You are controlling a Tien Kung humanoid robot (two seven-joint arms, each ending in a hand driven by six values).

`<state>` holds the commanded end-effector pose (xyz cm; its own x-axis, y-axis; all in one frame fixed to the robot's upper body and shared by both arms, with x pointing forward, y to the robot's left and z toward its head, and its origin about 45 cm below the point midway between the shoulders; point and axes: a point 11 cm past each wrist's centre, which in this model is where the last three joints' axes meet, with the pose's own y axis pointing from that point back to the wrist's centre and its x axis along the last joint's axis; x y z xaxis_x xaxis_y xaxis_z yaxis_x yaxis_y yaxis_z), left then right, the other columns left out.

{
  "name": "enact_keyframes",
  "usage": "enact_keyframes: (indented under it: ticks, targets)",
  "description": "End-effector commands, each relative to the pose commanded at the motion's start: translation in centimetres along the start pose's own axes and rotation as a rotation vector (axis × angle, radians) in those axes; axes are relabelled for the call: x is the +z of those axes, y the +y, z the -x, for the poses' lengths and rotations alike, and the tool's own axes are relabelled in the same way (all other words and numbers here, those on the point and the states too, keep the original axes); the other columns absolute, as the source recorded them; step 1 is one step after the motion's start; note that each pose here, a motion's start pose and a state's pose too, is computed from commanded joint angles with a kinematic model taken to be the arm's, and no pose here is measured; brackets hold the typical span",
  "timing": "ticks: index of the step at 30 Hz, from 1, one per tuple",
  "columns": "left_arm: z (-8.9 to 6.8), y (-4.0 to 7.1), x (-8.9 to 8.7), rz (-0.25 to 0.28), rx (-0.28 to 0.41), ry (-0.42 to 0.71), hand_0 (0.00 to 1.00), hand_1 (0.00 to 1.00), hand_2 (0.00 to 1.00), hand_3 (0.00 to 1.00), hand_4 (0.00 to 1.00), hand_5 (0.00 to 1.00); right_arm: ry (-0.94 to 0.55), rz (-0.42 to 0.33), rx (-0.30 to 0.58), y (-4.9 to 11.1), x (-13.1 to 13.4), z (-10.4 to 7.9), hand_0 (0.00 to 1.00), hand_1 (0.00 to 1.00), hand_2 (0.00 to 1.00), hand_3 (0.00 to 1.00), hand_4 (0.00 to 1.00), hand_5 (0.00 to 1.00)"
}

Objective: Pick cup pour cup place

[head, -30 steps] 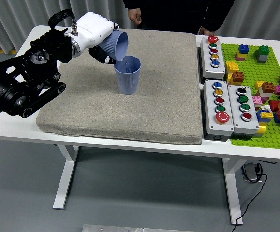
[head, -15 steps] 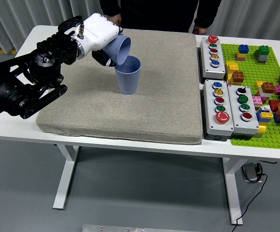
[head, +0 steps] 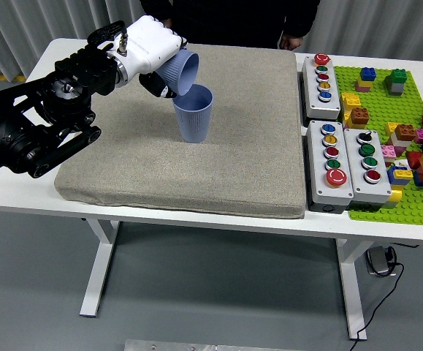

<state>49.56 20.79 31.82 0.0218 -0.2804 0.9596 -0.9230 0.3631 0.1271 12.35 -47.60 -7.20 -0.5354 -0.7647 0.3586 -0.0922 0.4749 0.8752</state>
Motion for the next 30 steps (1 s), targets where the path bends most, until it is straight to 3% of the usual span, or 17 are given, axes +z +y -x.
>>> enact_keyframes:
  ticks: [4, 14, 19, 30]
  targets:
    - [1.1, 0.4, -0.4, 0.009, 0.005, 0.184, 0.612, 0.569, 0.534, 0.529, 0.835, 0.287, 0.001, 0.003, 0.000, 0.0, 0.2, 0.0, 0.694, 0.616, 0.591, 0.590, 0.002, 0.241]
    - [2.3, 2.1, -2.2, 0.006, 0.130, 0.749, 0.614, 0.576, 0.536, 0.534, 0.838, 0.291, 0.001, 0.006, -0.003, 0.0, 0.3, 0.2, 0.694, 0.616, 0.591, 0.590, 0.002, 0.244]
    - [3.4, 2.7, -2.4, 0.025, 0.142, 0.979, 0.615, 0.577, 0.534, 0.531, 0.840, 0.294, 0.003, 0.009, -0.004, 0.0, 0.4, 0.2, 0.694, 0.616, 0.592, 0.590, 0.002, 0.249]
    - [5.6, 4.2, -3.1, -0.022, 0.248, 1.510, 0.614, 0.576, 0.535, 0.531, 0.841, 0.299, 0.001, 0.009, -0.006, 0.0, 0.5, 0.3, 0.694, 0.616, 0.593, 0.590, 0.002, 0.254]
